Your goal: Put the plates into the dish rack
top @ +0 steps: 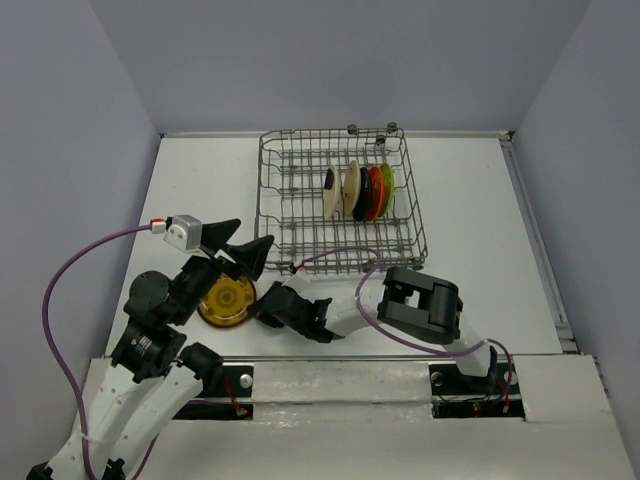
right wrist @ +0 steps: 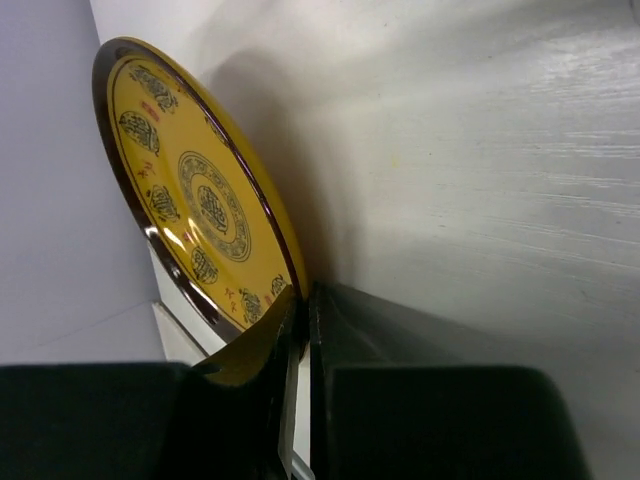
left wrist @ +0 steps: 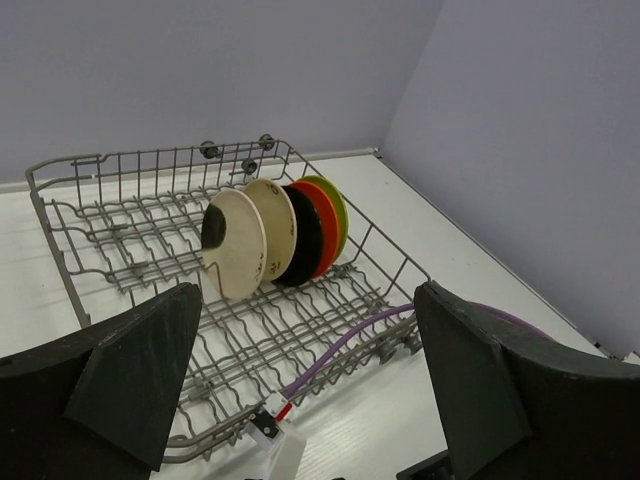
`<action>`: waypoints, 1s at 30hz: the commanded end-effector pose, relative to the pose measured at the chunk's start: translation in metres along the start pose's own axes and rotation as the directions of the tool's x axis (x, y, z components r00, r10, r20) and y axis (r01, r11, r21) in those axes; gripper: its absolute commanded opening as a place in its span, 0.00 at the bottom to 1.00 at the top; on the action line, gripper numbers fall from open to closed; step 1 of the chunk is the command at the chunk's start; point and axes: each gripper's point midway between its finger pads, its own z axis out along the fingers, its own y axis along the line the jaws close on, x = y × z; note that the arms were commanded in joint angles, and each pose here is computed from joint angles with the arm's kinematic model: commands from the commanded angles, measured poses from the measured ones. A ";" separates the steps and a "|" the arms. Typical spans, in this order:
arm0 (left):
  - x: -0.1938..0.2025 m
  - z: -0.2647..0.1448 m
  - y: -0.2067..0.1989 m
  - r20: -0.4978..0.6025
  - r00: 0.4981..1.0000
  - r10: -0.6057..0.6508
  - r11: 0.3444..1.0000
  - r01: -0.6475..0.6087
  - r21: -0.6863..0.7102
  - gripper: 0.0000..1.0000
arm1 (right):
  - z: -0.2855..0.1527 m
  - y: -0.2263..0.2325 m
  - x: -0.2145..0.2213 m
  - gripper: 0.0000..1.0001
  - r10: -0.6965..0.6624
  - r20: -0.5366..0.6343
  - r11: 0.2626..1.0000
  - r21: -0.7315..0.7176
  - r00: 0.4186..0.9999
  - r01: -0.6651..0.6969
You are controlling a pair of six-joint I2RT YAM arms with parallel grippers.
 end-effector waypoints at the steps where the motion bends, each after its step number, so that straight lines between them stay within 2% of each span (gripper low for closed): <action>1: -0.009 -0.001 0.006 0.045 0.999 0.022 0.999 -0.021 -0.035 0.99 | -0.020 0.017 -0.005 0.07 -0.219 0.034 0.976 0.014 0.975 0.219; 3: -0.012 -0.002 0.011 0.055 0.998 0.021 0.998 -0.018 -0.065 0.99 | -0.033 0.033 -0.017 0.07 -0.322 0.112 0.947 0.029 0.940 0.321; 6: -0.020 -0.006 0.024 0.091 0.996 0.023 0.990 -0.010 -0.142 0.99 | -0.049 0.047 -0.020 0.07 -0.407 0.169 0.913 0.037 0.898 0.407; 10: -0.029 -0.016 0.043 0.139 0.990 0.025 0.967 0.011 -0.253 0.99 | -0.076 0.067 -0.029 0.07 -0.452 0.231 0.889 0.041 0.861 0.456; 17: -0.036 -0.022 0.056 0.174 0.984 0.027 0.945 0.032 -0.325 0.99 | -0.115 0.079 -0.042 0.07 -0.532 0.266 0.844 0.090 0.804 0.529; 21: -0.039 -0.023 0.058 0.182 0.983 0.025 0.942 0.038 -0.334 0.99 | -0.153 0.104 -0.097 0.07 -0.583 0.368 0.808 0.168 0.724 0.565; 22: -0.040 -0.024 0.058 0.186 0.982 0.023 0.941 0.041 -0.335 0.99 | -0.158 0.105 -0.121 0.07 -0.612 0.358 0.790 0.245 0.705 0.562; 23: -0.041 -0.024 0.058 0.190 0.981 0.024 0.940 0.042 -0.338 0.99 | -0.163 0.111 -0.125 0.07 -0.631 0.351 0.775 0.254 0.691 0.578; 24: -0.043 -0.026 0.060 0.197 0.980 0.026 0.936 0.045 -0.348 0.99 | -0.163 0.111 -0.151 0.07 -0.654 0.355 0.757 0.300 0.668 0.580; 28: -0.041 -0.030 0.063 0.192 0.981 0.026 0.929 0.047 -0.366 0.99 | -0.167 0.115 -0.227 0.07 -0.649 0.382 0.759 0.381 0.658 0.528; 30: -0.040 -0.029 0.062 0.189 0.982 0.024 0.932 0.046 -0.360 0.99 | -0.168 0.106 -0.270 0.07 -0.691 0.383 0.715 0.493 0.613 0.496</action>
